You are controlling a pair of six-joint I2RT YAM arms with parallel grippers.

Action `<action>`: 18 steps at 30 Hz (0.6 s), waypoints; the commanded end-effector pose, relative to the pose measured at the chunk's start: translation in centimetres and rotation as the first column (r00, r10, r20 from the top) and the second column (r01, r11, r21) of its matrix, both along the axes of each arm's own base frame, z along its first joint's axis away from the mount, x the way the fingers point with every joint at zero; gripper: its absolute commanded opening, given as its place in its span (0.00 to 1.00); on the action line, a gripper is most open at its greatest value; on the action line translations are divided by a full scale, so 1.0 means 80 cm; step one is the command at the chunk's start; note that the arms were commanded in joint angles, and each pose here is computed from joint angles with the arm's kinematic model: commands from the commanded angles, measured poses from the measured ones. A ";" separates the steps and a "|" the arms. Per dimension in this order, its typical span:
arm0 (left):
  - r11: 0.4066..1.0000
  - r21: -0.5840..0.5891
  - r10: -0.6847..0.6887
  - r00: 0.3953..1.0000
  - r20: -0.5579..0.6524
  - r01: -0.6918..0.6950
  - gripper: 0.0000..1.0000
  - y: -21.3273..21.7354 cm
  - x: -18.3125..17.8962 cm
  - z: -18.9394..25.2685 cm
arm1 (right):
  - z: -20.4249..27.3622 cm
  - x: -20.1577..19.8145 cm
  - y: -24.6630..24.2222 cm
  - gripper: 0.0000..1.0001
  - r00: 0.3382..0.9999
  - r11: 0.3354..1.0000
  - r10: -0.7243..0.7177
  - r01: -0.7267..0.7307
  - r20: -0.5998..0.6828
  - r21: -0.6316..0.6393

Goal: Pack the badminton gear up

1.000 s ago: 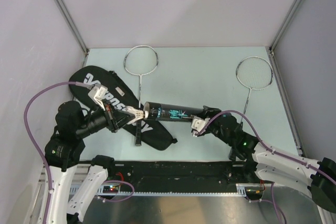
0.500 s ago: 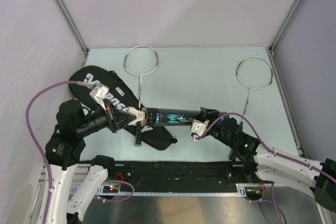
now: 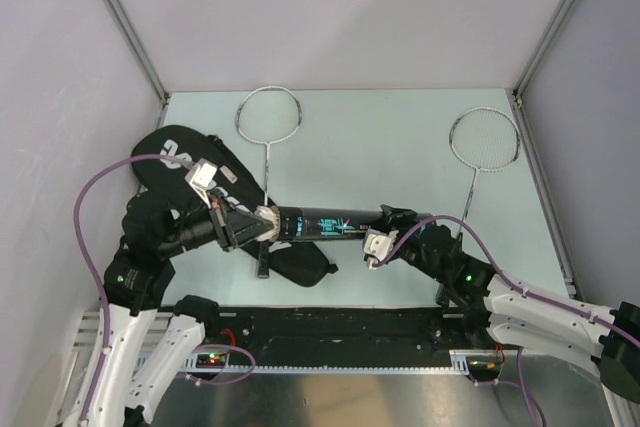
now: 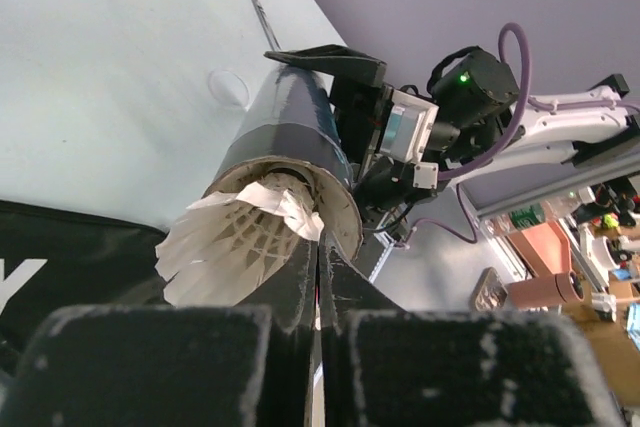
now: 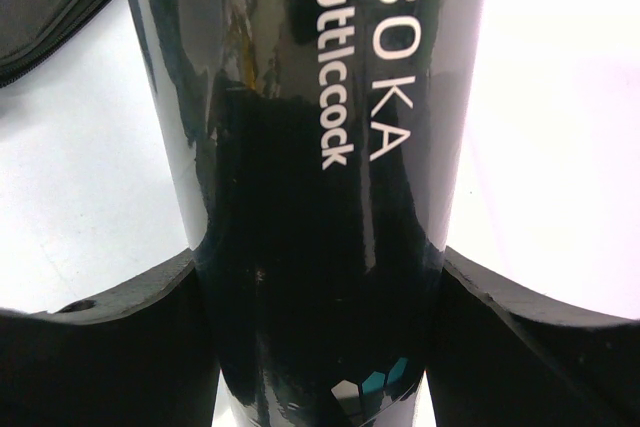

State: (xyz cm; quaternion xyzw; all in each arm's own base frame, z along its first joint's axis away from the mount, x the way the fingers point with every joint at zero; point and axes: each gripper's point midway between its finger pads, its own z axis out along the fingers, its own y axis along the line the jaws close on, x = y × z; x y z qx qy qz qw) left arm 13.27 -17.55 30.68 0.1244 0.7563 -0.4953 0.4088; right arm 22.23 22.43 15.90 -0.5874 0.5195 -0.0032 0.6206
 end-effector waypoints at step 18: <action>0.993 -0.099 -0.066 0.998 -0.017 0.064 0.00 -0.049 0.014 -0.012 | 0.081 0.001 0.038 0.25 0.990 0.981 0.063 -0.085 0.124 0.175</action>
